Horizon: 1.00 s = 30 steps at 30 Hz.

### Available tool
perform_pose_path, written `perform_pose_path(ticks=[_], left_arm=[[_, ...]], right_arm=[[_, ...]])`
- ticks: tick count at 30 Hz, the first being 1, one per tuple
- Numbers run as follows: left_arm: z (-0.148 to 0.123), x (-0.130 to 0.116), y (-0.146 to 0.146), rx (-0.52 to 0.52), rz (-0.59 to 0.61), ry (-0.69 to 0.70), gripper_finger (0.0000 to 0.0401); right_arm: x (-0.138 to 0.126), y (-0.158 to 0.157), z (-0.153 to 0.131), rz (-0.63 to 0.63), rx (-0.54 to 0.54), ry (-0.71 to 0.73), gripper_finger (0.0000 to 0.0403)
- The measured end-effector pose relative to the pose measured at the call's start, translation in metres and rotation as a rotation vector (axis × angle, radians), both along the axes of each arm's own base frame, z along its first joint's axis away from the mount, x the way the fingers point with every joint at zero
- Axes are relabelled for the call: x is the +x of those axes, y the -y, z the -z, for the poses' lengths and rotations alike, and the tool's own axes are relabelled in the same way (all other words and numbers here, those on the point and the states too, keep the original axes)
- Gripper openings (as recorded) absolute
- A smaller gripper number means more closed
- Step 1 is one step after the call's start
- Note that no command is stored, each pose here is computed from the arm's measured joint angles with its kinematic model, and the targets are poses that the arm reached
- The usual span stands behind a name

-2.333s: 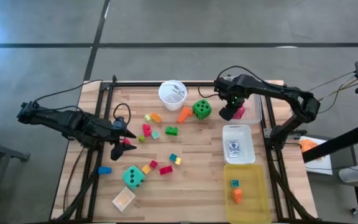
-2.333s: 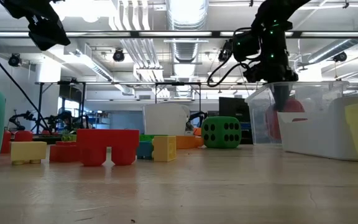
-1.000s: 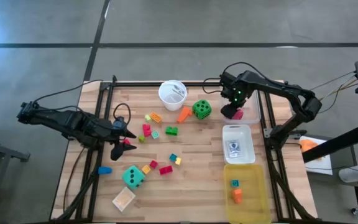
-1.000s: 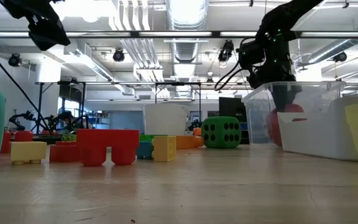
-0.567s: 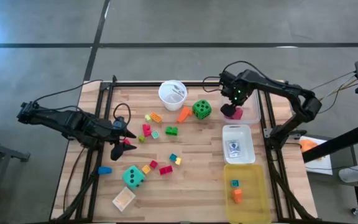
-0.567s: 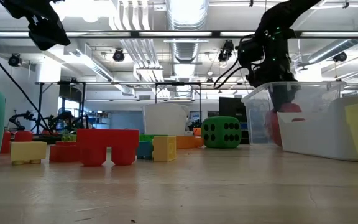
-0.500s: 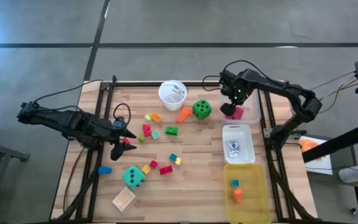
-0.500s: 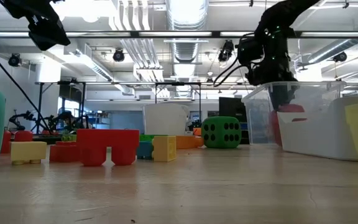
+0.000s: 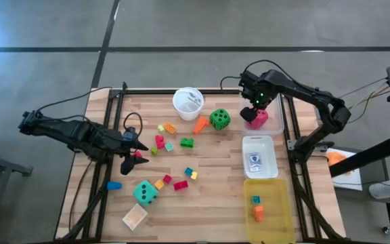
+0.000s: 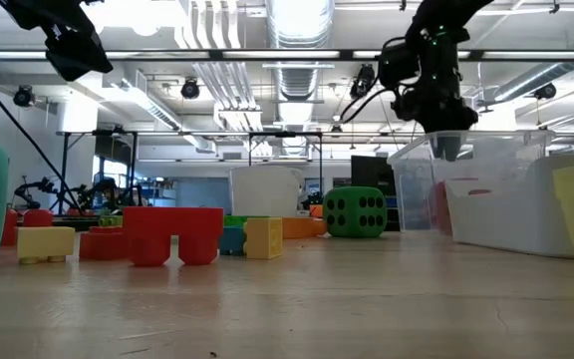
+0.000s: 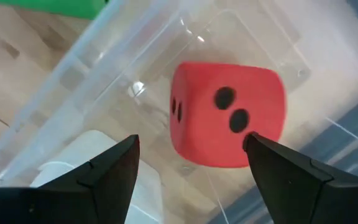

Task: Pick & Place Toys
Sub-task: Put the red game piece into the yellow bin

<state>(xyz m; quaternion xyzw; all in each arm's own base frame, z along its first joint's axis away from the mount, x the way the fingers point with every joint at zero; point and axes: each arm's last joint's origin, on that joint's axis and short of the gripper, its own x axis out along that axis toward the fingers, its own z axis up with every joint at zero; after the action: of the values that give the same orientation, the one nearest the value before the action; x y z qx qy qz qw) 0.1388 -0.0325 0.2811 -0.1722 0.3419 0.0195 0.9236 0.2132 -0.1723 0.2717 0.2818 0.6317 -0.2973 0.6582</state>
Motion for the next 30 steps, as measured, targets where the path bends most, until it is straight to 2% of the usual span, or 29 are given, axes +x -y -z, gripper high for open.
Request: perform_pose_path(ticks=[8, 16, 22, 27, 30], left_arm=[[0.0, 0.0, 0.0, 0.0, 0.0, 0.0, 0.0263], [0.0, 0.0, 0.0, 0.002, 0.002, 0.0, 0.0263], [0.0, 0.0, 0.0, 0.002, 0.002, 0.0, 0.0263], [0.0, 0.0, 0.0, 0.004, 0.002, 0.001, 0.0263], [0.0, 0.0, -0.001, 0.024, -0.017, 0.006, 0.0263]], right_arm=[[0.01, -0.011, -0.034, 0.05, -0.084, 0.06, 0.0286], [0.039, -0.049, -0.06, -0.038, -0.249, 0.098, 0.0286], [0.054, -0.067, -0.075, 0.016, -0.309, 0.214, 0.0286], [0.078, -0.091, -0.077, -0.176, -0.357, 0.333, 0.0286], [0.094, -0.111, -0.07, -0.269, -0.347, 0.356, 0.0286]])
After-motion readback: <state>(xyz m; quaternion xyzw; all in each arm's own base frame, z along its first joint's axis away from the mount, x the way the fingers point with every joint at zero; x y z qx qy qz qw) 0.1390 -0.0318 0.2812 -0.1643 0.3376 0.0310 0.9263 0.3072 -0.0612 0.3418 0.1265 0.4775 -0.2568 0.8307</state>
